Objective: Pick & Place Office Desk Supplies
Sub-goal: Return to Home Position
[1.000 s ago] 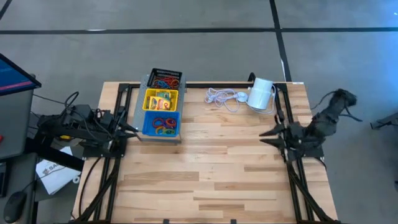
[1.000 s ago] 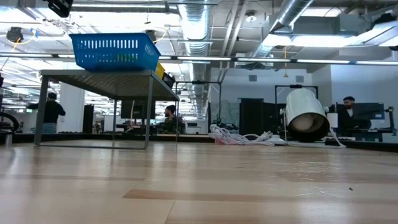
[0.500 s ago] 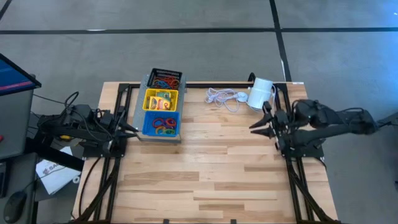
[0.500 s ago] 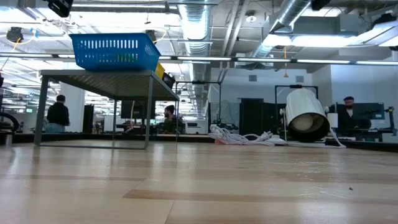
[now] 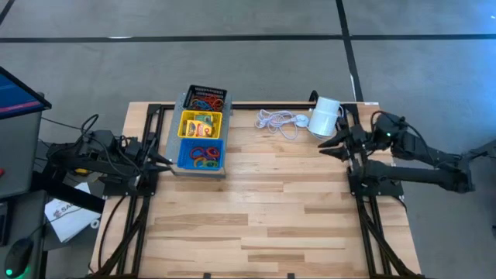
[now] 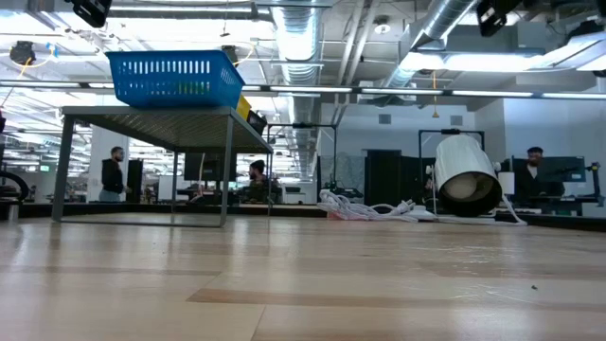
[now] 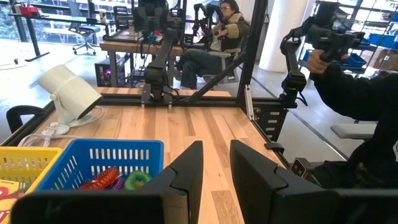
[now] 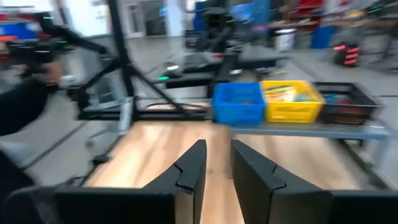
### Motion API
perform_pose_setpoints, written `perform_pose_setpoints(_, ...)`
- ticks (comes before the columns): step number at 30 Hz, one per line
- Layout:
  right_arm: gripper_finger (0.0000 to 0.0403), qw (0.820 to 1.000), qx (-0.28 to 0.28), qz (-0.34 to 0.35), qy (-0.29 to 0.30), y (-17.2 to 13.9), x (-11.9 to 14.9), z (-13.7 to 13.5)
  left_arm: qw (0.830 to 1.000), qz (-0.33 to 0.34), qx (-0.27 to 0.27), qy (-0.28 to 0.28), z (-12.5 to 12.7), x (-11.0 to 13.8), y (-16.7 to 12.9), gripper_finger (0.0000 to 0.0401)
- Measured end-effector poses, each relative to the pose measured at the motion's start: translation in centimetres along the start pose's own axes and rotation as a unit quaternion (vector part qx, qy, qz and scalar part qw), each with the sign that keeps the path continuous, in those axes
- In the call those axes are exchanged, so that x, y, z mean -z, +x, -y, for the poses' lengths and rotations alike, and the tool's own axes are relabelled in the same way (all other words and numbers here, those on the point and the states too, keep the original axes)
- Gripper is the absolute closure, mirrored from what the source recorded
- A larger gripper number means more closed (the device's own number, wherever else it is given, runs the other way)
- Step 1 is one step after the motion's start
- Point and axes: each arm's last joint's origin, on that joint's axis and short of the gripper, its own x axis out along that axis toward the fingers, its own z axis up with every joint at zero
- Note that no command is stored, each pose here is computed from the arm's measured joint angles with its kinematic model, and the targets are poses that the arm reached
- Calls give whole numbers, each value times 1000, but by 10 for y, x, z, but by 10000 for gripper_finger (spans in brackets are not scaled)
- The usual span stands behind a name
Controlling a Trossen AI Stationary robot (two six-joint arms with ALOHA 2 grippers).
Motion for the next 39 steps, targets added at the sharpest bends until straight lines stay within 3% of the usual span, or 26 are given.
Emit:
perform_pose_setpoints(5, 332, 998, 54, 27, 18, -13, 25, -2, 1000, 0, 0, 0, 0, 0, 0, 325)
perform_pose_setpoints(8, 332, 996, 53, 70, 25, -16, 36, -4, 1000, 0, 0, -1, 0, 0, 0, 325)
perform_pose_setpoints(18, 332, 992, 95, 76, 44, -14, 76, -3, 1000, -10, -22, 1, -3, 17, 15, 325)
perform_pose_setpoints(25, 332, 992, 94, 69, 42, -11, 91, -2, 1000, -2, -17, 15, -4, 28, 25, 325)
perform_pose_setpoints(39, 332, 994, 82, 53, 51, -4, 115, 0, 993, 4, 116, 18, 0, 64, 45, 325)
